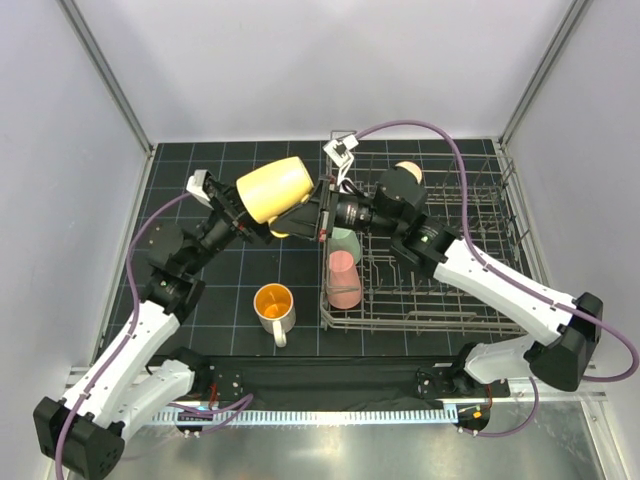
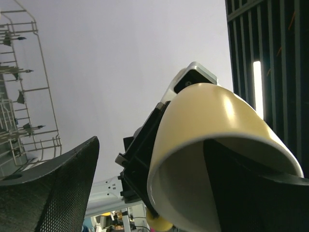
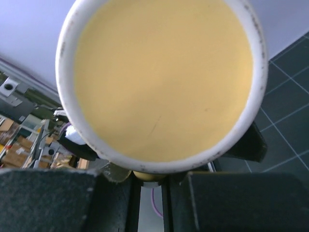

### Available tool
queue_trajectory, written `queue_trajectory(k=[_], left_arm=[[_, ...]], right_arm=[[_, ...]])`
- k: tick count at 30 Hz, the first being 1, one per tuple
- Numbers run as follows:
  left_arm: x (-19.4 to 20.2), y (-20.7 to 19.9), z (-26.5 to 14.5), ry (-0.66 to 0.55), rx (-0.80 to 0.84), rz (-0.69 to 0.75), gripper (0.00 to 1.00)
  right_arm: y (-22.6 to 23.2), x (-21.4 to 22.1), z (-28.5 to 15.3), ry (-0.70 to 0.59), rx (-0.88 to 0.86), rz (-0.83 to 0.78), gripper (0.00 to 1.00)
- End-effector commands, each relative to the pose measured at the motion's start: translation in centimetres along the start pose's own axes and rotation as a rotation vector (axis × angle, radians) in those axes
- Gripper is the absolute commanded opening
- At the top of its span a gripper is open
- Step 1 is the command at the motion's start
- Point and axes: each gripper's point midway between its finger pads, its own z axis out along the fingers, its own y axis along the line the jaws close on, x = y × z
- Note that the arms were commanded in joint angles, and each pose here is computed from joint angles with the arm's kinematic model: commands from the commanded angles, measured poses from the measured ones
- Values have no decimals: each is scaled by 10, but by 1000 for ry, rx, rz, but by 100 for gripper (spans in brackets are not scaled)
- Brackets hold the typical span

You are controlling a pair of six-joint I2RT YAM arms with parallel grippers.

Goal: Load the cups into the dish rack

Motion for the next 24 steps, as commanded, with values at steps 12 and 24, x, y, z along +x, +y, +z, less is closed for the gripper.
queue_trajectory(k=[12,24], left_arm=[[-13,43,-23,-46,-171,-60,84],[-22,-15,-20,16,-349,478,81]], right_arm=[[-92,-83,-141,-288,644,-104,4],[-195,-93,-301,-267,1419,-188,4]])
